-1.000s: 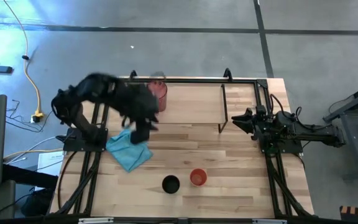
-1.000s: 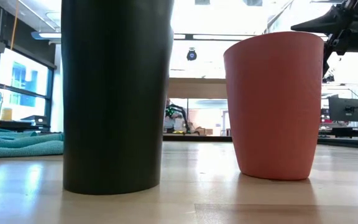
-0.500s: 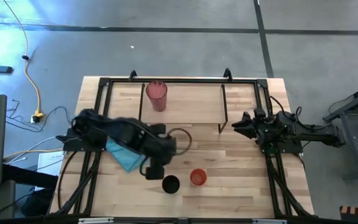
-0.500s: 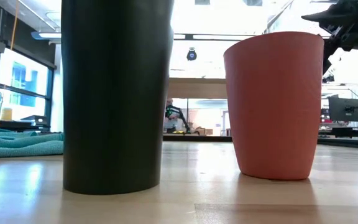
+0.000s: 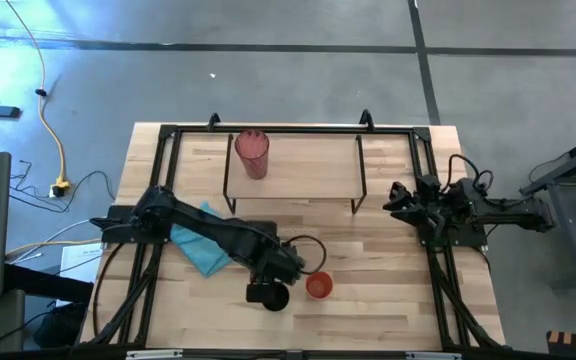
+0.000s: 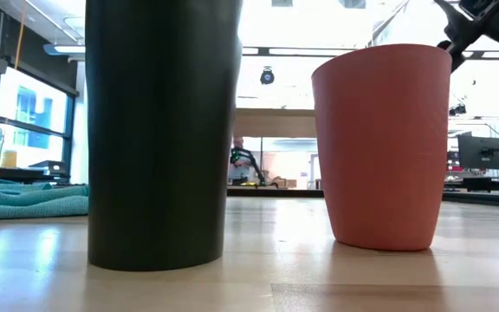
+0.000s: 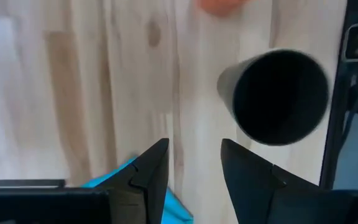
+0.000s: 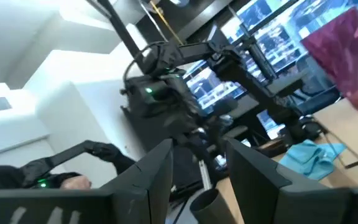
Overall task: Stack small to large cups/mugs on shelf
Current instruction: Put the black cup on the shelf
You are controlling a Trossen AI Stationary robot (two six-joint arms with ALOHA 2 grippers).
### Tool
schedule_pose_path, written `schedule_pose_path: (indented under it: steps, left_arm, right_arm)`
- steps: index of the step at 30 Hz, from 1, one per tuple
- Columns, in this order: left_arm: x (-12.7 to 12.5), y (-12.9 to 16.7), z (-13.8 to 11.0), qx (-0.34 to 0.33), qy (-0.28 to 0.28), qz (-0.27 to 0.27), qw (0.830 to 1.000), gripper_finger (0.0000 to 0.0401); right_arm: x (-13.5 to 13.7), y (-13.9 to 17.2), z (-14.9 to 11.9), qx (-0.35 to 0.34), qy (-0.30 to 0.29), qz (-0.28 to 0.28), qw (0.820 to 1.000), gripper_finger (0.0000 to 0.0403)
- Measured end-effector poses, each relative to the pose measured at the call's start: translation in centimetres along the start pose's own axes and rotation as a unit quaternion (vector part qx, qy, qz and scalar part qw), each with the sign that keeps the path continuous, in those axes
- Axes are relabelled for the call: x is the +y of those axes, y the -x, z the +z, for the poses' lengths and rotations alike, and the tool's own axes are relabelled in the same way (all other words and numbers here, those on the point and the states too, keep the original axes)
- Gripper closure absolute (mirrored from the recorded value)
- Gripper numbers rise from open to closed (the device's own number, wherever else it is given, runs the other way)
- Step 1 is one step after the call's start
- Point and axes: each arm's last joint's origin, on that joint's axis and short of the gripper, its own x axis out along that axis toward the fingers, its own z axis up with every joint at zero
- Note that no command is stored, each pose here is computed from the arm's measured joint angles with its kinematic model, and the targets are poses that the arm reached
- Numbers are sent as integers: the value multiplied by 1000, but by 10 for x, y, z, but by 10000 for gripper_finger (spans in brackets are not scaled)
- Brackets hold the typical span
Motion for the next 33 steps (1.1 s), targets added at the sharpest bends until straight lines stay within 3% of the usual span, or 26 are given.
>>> schedule_pose_path:
  steps: [5, 22, 33]
  left_arm:
    - [-8, -25, 3, -2, -2, -37, 999, 266]
    - [-17, -26, 9, -44, -8, -65, 997, 266]
    - [-19, -59, 6, -27, 1, -78, 997, 266]
  right_arm:
    - [2, -1, -3, 14, -7, 9, 1000, 261]
    - [-2, 0, -8, 35, -16, -14, 999, 261]
    - [-2, 0, -8, 35, -20, -14, 999, 261]
